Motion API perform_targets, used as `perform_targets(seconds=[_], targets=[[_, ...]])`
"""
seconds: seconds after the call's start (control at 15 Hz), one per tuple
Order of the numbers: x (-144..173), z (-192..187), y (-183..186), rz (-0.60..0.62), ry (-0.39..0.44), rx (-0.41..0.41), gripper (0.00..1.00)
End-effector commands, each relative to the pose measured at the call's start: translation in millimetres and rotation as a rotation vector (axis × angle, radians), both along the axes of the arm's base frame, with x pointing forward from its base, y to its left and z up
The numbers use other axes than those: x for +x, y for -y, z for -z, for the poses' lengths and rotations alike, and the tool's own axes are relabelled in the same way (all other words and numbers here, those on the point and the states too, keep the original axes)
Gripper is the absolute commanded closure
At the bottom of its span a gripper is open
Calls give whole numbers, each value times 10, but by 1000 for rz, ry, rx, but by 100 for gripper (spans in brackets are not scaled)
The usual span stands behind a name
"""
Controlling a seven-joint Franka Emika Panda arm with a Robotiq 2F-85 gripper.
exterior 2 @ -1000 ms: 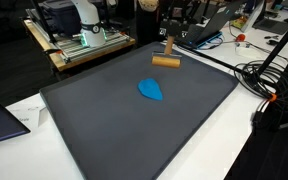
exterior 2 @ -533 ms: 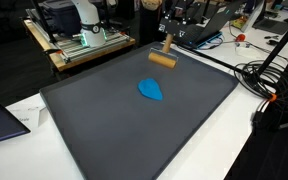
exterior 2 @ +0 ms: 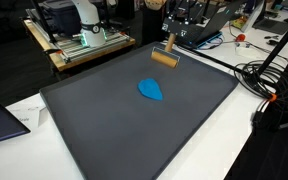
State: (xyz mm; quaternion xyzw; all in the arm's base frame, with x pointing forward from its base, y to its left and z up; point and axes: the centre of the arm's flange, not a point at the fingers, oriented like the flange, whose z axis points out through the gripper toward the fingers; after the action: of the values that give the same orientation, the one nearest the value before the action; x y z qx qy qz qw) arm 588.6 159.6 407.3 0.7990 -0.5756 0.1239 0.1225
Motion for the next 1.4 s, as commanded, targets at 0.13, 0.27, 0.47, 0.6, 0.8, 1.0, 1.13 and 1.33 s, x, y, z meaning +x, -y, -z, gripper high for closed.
perform_targets(seconds=[0.13, 0.27, 0.47, 0.6, 0.8, 1.0, 1.13, 1.33], targets=[[28, 1, -28, 8, -6, -15, 77], [81, 46, -180, 38, -22, -56, 77], [90, 165, -450, 139, -18, -178, 77], [87, 248, -648, 191, -5, -247, 77], [82, 376, -911, 242, 14, -327, 77], [163, 513, -1105, 275, 43, -384, 77], [220, 603, -1191, 297, 57, -416, 77], [307, 749, -1318, 322, 93, -475, 77]])
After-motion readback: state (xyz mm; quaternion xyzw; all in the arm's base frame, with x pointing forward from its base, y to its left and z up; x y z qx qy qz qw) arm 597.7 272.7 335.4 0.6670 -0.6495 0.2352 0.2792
